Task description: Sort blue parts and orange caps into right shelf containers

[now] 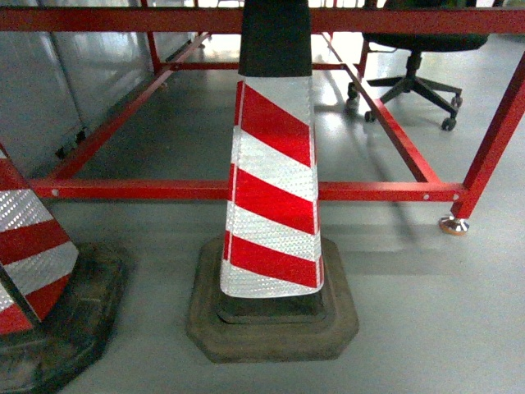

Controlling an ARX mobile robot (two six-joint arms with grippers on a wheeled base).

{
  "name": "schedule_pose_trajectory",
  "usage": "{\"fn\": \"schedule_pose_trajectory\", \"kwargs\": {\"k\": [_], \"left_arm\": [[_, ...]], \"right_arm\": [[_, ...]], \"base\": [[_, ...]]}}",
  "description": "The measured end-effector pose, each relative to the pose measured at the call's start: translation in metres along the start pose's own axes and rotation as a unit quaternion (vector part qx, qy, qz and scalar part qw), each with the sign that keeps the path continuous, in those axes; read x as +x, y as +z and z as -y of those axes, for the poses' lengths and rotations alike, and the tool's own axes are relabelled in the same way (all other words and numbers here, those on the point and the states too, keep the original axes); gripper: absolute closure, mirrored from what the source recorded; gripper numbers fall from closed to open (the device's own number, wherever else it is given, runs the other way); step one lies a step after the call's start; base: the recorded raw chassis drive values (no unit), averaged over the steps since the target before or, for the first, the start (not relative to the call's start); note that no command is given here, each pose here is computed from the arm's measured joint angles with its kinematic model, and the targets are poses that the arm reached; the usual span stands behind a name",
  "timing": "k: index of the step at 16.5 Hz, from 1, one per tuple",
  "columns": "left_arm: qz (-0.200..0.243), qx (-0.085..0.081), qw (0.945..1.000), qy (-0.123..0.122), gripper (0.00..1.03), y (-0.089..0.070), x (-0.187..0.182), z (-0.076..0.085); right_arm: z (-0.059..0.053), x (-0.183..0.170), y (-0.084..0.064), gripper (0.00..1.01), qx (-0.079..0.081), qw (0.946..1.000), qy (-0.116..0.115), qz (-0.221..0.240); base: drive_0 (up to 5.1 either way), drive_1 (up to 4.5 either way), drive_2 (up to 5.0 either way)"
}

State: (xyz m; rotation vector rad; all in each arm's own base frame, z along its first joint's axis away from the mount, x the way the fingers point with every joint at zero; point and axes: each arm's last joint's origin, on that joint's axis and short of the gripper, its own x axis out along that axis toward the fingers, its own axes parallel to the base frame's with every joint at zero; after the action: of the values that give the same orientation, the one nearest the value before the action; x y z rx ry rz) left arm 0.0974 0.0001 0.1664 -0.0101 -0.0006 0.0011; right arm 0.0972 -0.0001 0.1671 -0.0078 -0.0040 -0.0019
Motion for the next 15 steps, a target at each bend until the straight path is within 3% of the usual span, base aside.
{"fn": "schedule_pose_trajectory", "kwargs": {"k": [15], "left_arm": [[0.0,0.0,1.0,0.0,0.05,0.0,0.0,0.0]], "right_arm": [[0.0,0.0,0.0,0.03,0.0,1.0,0.0,0.0]], "base": [[0.0,0.0,0.0]]}}
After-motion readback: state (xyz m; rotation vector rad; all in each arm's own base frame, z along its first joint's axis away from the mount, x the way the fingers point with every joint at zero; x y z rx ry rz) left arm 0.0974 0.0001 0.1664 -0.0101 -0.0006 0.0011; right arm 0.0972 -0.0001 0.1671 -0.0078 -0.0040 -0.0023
